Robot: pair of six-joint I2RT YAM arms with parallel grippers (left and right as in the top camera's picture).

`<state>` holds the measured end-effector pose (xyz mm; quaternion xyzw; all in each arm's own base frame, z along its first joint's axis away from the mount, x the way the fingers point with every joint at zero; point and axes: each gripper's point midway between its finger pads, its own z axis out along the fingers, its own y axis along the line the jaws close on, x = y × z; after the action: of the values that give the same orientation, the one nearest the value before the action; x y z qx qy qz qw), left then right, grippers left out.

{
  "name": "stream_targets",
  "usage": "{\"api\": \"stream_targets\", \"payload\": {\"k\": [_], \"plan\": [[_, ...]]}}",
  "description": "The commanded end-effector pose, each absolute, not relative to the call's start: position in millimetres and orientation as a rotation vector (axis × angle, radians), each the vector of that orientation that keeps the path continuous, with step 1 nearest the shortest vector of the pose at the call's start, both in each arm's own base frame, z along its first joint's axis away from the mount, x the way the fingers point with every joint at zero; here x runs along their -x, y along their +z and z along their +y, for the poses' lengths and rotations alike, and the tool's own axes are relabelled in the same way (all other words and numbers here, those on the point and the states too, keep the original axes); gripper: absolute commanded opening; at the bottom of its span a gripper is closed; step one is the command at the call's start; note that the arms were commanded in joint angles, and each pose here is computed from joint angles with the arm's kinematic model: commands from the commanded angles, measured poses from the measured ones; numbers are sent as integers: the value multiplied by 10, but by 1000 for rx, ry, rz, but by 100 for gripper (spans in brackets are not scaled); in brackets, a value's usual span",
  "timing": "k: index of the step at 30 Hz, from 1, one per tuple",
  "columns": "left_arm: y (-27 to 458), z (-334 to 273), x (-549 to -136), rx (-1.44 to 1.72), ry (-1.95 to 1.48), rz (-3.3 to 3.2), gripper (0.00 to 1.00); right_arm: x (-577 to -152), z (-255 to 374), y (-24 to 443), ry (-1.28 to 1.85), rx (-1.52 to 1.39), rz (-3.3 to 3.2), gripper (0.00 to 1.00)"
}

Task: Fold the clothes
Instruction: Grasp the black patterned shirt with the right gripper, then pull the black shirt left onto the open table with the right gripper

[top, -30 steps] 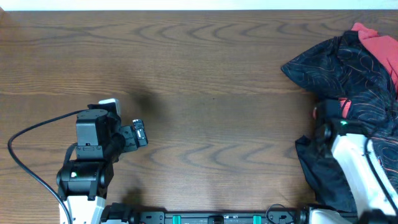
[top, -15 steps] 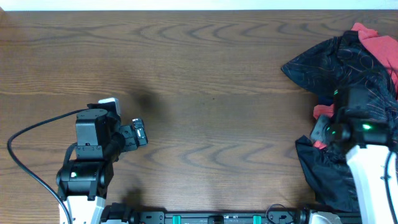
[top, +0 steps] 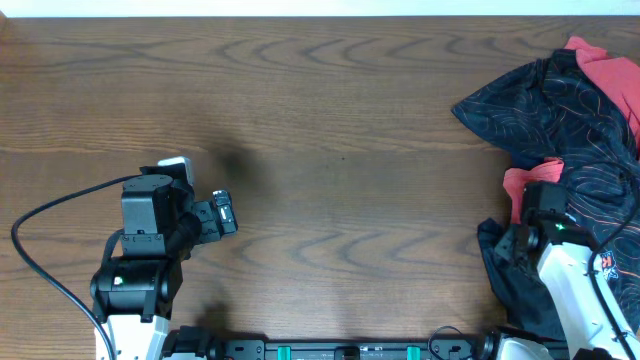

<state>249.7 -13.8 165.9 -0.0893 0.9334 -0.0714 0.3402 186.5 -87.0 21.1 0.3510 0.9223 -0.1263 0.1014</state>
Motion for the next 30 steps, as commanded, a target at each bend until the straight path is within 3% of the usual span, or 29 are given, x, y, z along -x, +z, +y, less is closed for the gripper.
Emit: {"api": "stream_targets", "payload": {"k": [1, 4, 5, 12, 17, 25, 30], "plan": [[1759, -131, -2529, 239, -191, 2403, 98, -1853, -944, 215, -413, -1052, 2701, 47], [1759, -132, -2528, 239, -192, 2404, 98, -1845, -942, 214, -415, -1052, 2704, 9], [1759, -132, -2528, 239, -192, 2404, 98, -1838, -941, 212, -416, -1053, 2707, 1], [1759, -131, -2529, 239, -191, 2403, 98, -1788, -910, 269, -410, -1058, 2743, 1], [1759, -131, -2529, 239, -191, 2403, 98, -2017, -776, 659, -240, -1028, 2732, 1], [1760, -131, -2529, 239, -191, 2403, 98, -2764, 25, 1952, 390, -233, 2601, 1], [1760, -131, -2529, 239, -191, 2403, 98, -2627, 641, 2048, 612, 106, 2610, 1]]}}
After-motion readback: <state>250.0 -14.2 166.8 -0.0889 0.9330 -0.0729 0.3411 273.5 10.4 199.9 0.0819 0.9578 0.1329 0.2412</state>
